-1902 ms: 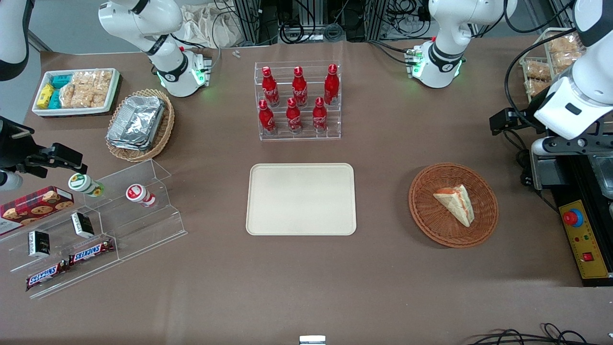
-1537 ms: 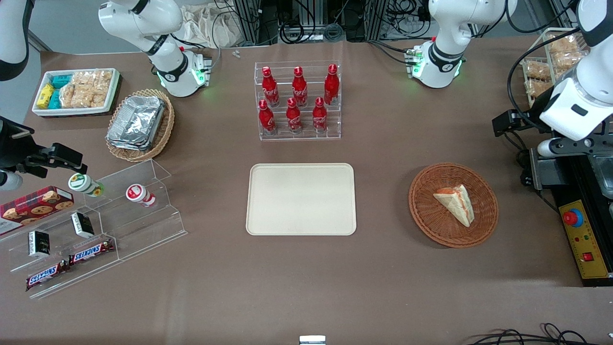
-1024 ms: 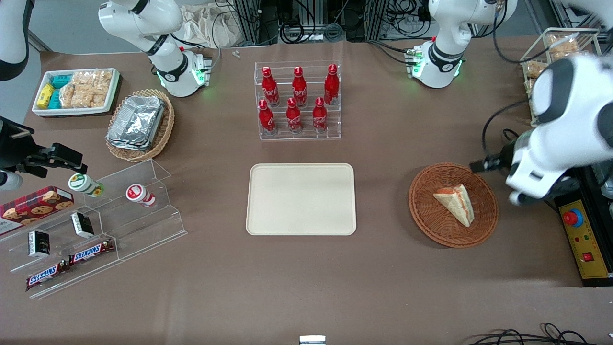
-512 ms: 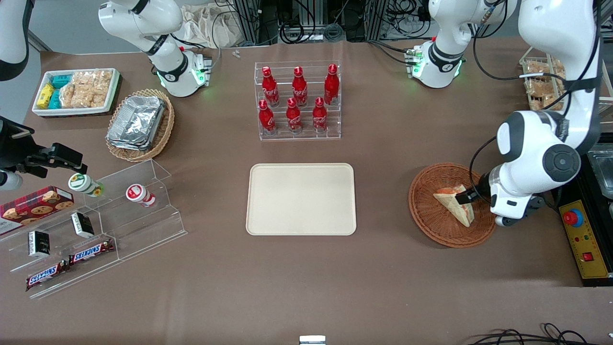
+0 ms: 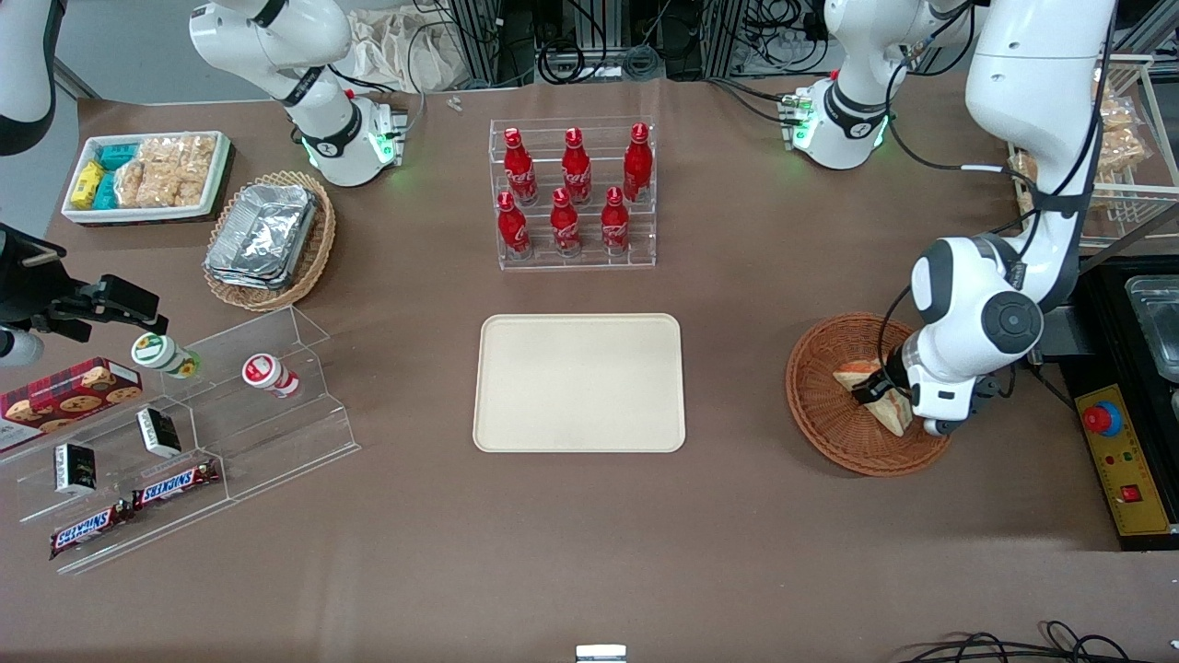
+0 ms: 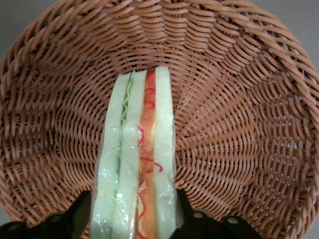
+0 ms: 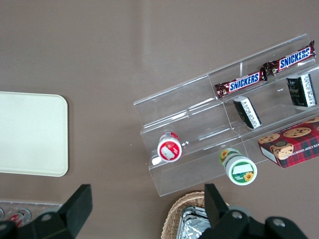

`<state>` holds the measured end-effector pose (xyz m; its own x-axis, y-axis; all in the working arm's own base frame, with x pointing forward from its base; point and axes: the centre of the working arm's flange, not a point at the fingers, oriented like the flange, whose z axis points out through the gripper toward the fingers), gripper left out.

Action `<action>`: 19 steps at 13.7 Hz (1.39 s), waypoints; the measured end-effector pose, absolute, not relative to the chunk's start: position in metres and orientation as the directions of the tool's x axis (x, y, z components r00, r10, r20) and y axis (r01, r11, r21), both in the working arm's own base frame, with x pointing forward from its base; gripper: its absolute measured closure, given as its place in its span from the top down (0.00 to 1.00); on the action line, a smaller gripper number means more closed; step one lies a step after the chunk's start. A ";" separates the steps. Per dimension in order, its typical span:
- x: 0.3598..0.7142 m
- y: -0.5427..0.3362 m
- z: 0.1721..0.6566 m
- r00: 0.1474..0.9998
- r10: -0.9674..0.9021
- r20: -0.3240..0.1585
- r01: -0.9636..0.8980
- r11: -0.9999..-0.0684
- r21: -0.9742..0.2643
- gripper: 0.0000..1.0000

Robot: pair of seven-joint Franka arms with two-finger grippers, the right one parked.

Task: Place sandwich from basket to tray
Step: 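Close the left gripper on the sandwich and lift it, then carry the sandwich with the left gripper over the white tray and lower it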

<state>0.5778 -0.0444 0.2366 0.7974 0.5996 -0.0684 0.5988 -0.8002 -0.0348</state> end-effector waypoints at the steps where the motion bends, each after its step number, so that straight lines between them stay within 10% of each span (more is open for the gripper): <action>1: 0.579 -0.045 0.240 0.799 0.598 -0.064 0.598 -0.801 -0.031 0.61; 4: 0.581 -0.047 0.290 0.837 0.537 -0.109 0.536 -0.843 -0.043 0.37; 8: 0.565 -0.071 0.422 0.925 0.321 -0.205 0.322 -0.946 -0.026 0.25; 12: 0.533 -0.185 0.447 0.967 0.080 -0.244 0.105 -0.990 0.095 0.20; 19: 0.497 -0.361 0.383 0.994 -0.059 -0.094 -0.042 -0.983 0.180 0.20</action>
